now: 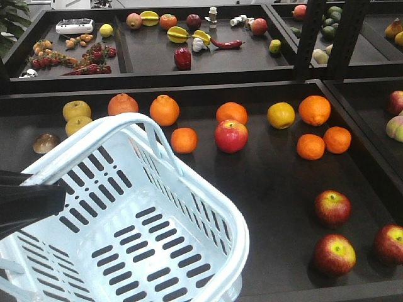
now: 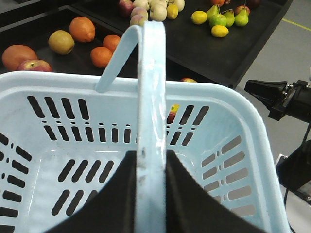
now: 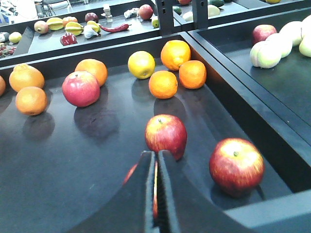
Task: Pick three apples into basket with both arms
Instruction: 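Drive the base up to the fruit table edge holding the basket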
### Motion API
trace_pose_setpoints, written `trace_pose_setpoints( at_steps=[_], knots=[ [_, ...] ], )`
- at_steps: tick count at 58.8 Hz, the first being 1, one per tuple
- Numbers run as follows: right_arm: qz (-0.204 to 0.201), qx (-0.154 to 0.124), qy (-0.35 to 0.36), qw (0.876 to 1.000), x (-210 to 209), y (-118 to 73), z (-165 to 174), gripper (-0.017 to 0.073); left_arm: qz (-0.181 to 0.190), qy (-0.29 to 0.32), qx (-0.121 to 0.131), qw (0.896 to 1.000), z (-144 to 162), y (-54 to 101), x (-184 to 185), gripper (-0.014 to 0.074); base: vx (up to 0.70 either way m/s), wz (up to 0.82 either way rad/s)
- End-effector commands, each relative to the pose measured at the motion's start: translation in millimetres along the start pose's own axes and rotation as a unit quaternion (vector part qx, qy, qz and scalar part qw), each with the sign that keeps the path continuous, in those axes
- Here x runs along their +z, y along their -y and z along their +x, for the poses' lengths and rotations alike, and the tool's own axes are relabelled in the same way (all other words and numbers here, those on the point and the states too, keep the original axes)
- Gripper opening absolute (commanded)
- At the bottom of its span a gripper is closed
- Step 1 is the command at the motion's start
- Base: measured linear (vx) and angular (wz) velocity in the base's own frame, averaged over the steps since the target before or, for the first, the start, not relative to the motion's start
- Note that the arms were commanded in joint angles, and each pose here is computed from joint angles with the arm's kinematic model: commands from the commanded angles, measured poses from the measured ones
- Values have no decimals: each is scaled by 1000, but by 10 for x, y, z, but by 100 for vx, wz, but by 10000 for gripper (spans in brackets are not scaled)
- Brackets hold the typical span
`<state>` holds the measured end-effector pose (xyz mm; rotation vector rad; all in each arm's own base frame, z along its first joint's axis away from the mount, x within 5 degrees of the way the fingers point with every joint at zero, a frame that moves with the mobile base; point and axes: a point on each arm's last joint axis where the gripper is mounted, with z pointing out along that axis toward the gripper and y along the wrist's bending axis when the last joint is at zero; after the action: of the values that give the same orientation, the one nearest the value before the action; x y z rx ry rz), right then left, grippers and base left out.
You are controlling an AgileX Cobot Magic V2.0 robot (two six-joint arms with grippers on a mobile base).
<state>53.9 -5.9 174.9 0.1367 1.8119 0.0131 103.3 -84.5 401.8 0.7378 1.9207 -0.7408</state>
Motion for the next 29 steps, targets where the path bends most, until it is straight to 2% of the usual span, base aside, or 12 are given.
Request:
trace_pose_setpoints(
  at_steps=[1, 29],
  knots=[
    [-7, -8, 32, 999, 6, -12, -36, -5, 5, 52, -13, 999, -136, 38, -52, -6, 10, -1],
    [-7, -8, 32, 999, 6, -12, -36, -5, 5, 52, -13, 999, -136, 38, -52, -6, 11, 6]
  ],
)
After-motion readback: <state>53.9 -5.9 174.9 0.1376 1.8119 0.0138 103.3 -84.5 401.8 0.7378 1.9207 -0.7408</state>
